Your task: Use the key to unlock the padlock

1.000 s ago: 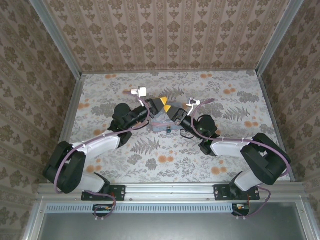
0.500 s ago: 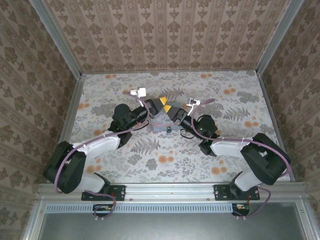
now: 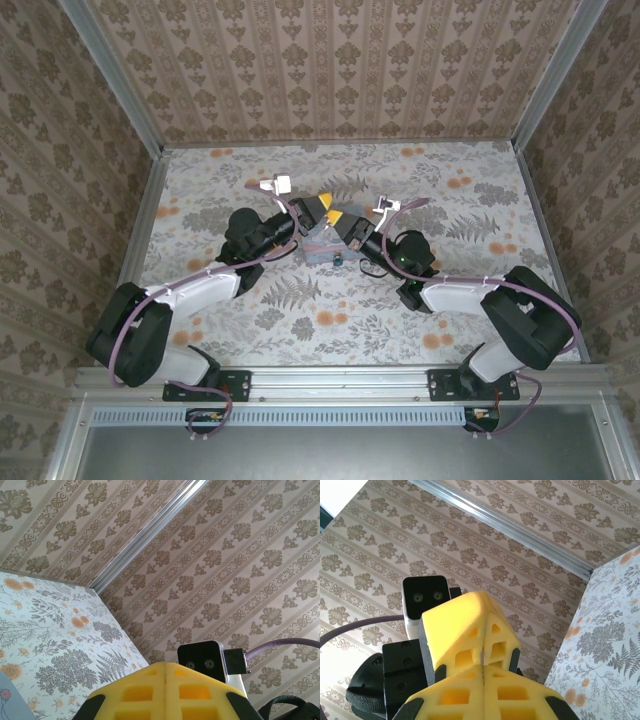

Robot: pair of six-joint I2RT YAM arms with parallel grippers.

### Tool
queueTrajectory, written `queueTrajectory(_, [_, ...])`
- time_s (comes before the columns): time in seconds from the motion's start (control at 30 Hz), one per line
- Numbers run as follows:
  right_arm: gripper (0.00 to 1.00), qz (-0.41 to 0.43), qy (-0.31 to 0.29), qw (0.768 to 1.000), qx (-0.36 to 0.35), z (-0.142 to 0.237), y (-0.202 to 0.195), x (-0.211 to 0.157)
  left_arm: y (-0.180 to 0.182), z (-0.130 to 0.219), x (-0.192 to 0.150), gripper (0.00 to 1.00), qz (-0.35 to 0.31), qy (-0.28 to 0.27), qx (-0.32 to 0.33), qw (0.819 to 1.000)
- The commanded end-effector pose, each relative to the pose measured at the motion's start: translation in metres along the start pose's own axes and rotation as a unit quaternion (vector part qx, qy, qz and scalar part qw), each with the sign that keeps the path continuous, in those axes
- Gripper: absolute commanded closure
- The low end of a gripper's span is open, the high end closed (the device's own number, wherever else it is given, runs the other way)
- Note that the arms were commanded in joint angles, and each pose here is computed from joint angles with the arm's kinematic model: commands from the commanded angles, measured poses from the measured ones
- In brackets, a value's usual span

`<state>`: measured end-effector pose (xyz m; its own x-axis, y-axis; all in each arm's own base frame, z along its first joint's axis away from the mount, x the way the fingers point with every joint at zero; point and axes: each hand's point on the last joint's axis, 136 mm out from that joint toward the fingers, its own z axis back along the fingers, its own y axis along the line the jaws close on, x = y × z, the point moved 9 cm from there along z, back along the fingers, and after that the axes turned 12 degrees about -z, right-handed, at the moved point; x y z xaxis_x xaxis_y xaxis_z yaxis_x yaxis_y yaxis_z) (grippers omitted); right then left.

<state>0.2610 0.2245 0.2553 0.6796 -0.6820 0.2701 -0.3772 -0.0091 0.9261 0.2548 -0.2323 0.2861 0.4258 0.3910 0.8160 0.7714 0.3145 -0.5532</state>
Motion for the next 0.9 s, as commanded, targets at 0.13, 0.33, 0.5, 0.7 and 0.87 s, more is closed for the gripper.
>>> queueTrajectory(0.13, [1.00,0.004,-0.014,1.000,0.013,-0.0015,0.0048,0.0028,-0.0053,0.0009,0.0020,1.00,-0.004,-0.016,-0.014,1.000])
queueTrajectory(0.33, [0.65,0.005,-0.019,1.000,0.008,0.0011,0.0028,0.0028,-0.0071,0.0011,0.0038,1.00,-0.004,-0.019,-0.017,1.000])
queueTrajectory(0.5, [0.60,0.003,-0.018,1.000,0.010,0.0001,0.0037,0.0028,-0.0072,0.0012,0.0033,1.00,-0.004,-0.019,-0.016,1.000])
queueTrajectory(0.7, [0.60,0.004,-0.009,1.000,0.015,-0.0037,0.0051,-0.0005,-0.0070,0.0006,0.0035,1.00,-0.004,-0.021,-0.014,1.000])
queueTrajectory(0.87, [0.62,0.003,-0.003,1.000,0.016,-0.0057,0.0050,-0.0051,-0.0069,0.0010,0.0038,1.00,-0.003,-0.023,-0.012,1.000])
